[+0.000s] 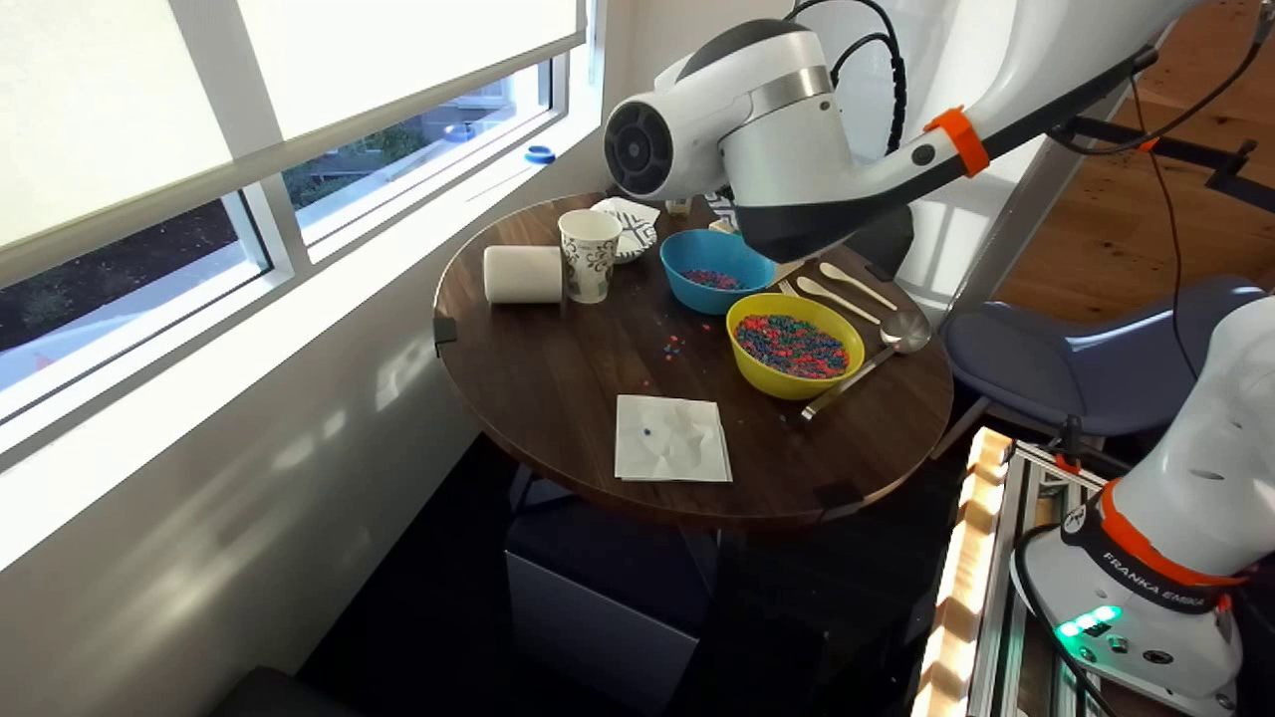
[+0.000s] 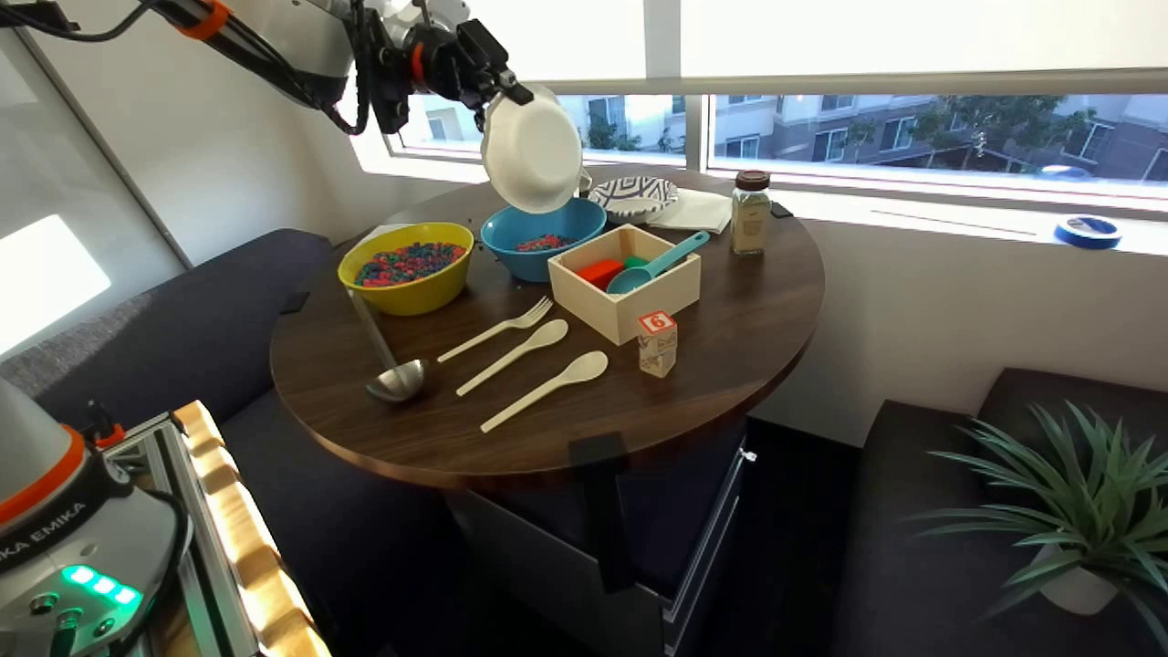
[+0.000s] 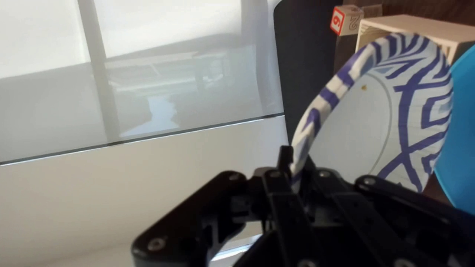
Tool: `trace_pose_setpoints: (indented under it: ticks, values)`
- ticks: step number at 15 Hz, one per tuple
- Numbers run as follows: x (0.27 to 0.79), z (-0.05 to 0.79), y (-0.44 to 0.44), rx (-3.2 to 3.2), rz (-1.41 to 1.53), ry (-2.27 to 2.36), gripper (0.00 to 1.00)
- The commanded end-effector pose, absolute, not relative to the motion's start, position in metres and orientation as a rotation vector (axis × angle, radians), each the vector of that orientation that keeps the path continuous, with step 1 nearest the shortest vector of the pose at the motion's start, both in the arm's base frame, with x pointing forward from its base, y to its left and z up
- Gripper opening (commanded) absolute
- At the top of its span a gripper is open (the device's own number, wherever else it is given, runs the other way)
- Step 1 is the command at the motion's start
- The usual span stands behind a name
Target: Pour the content of the black and white bowl into the blue bowl
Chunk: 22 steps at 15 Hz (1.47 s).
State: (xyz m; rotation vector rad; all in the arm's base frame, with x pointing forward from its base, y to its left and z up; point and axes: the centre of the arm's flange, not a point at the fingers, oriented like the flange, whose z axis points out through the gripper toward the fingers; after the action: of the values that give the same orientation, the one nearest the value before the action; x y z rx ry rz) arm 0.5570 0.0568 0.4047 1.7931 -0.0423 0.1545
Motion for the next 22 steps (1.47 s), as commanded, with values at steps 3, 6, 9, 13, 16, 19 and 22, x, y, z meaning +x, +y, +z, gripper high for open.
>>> trace_pose_setpoints:
  ticks: [3, 6, 9, 13, 16, 19, 22]
  values:
    - [0.544, 0.477, 0.015, 2.060, 0.012, -0.043, 0.01]
    - [0.557, 0.515, -0.037, 2.205, -0.022, -0.038, 0.01]
    - [0.570, 0.544, -0.094, 2.355, -0.011, -0.003, 0.01]
    - [0.586, 0.551, -0.144, 2.570, 0.033, 0.006, 0.01]
    - [0.596, 0.541, -0.148, 2.739, 0.053, 0.007, 0.01]
    - [0.610, 0.528, -0.143, 2.916, 0.066, -0.005, 0.01]
    - [0.621, 0.525, -0.150, 3.087, 0.111, -0.018, 0.01]
